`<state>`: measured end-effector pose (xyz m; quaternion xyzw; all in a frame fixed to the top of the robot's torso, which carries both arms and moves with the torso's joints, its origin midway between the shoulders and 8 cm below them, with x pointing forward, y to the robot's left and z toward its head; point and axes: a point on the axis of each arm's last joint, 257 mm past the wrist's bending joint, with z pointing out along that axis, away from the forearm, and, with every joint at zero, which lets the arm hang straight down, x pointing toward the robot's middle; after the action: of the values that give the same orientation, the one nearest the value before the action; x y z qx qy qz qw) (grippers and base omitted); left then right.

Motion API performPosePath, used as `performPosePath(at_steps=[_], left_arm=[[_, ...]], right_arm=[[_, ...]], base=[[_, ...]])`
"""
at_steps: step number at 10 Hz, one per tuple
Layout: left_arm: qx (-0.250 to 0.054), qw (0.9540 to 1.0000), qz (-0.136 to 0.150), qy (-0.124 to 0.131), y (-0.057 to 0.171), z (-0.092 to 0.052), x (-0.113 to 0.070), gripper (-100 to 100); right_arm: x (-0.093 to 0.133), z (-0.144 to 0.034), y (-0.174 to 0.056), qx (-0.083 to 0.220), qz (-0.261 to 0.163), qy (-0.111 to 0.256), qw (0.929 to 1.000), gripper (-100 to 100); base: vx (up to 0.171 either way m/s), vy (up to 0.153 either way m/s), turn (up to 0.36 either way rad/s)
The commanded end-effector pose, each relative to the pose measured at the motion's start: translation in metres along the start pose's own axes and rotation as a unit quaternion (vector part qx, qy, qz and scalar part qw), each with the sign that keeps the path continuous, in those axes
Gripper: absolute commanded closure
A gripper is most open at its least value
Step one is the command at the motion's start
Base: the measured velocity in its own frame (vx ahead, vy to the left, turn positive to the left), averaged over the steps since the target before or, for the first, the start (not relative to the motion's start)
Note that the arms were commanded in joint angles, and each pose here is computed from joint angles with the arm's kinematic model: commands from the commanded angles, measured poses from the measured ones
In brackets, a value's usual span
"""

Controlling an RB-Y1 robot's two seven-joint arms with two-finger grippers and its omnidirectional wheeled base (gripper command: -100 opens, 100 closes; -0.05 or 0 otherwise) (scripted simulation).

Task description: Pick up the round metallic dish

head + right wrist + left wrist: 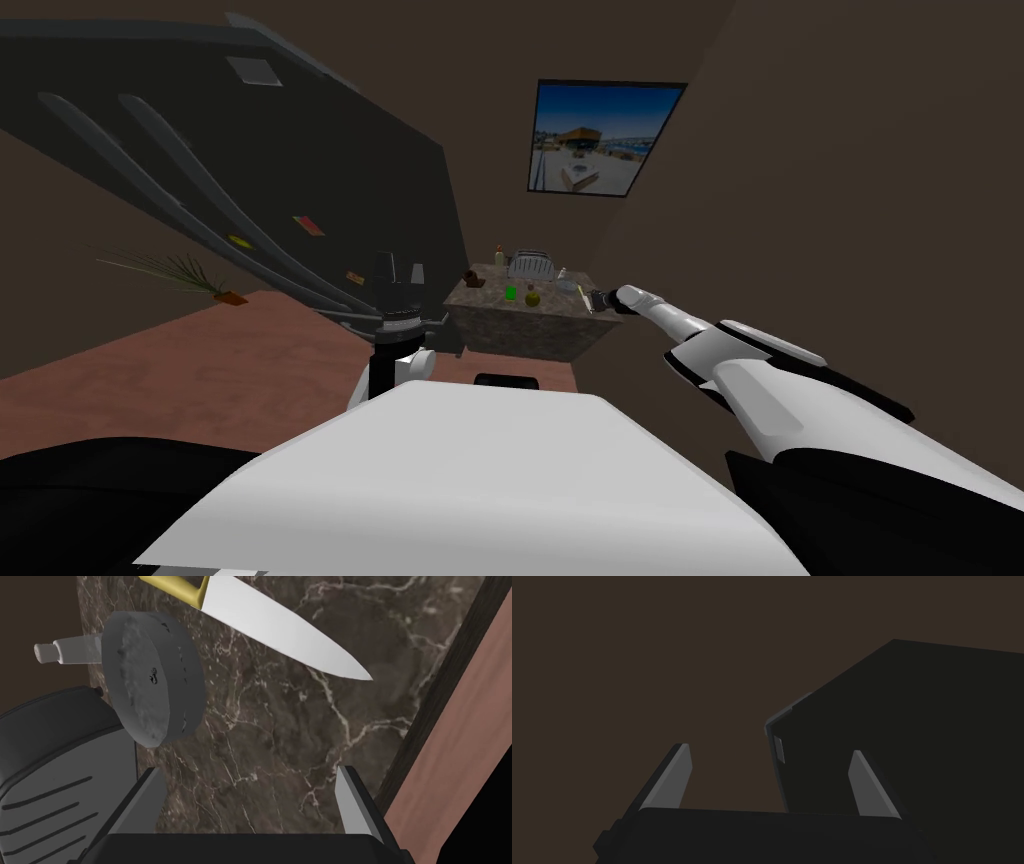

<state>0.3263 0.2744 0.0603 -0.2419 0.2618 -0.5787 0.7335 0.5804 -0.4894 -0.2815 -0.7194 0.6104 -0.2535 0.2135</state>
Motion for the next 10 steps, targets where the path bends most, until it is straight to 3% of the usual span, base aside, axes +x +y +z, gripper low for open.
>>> performPosePath(at_steps=[1,4,6,7,8,9,10], left_arm=[[0.000,1.0000,0.000,0.000,0.000,0.000,0.000,0],[0.000,1.0000,0.000,0.000,0.000,0.000,0.000,0],[0.000,1.0000,0.000,0.000,0.000,0.000,0.000,0],[0.000,1.0000,0.000,0.000,0.000,0.000,0.000,0],[0.000,1.0000,0.000,0.000,0.000,0.000,0.000,0],[0.000,1.0000,0.000,0.000,0.000,0.000,0.000,0],[0.000,1.0000,0.000,0.000,0.000,0.000,0.000,0]], right_arm=[[-0.006,0.005,0.008,-0.017,-0.020,-0.001,0.9997,-100],[-0.014,0.010,0.019,-0.037,-0.045,-0.003,0.9983,-100],[-0.015,0.010,0.021,-0.039,-0.048,-0.003,0.9981,-100],[-0.015,0.010,0.021,-0.040,-0.049,-0.003,0.9980,0],[-0.018,0.017,0.029,-0.038,-0.047,-0.002,0.9982,-100],[-0.017,0.015,0.027,-0.040,-0.047,-0.003,0.9981,-100],[-0.017,0.015,0.028,-0.039,-0.048,-0.002,0.9981,100]], base=[[0.233,-0.083,0.144],[0.225,-0.090,0.104],[0.126,-0.055,0.052],[0.015,-0.007,-0.001],[0.047,-0.020,0.022],[0.028,-0.012,0.008],[0.000,0.000,0.000]])
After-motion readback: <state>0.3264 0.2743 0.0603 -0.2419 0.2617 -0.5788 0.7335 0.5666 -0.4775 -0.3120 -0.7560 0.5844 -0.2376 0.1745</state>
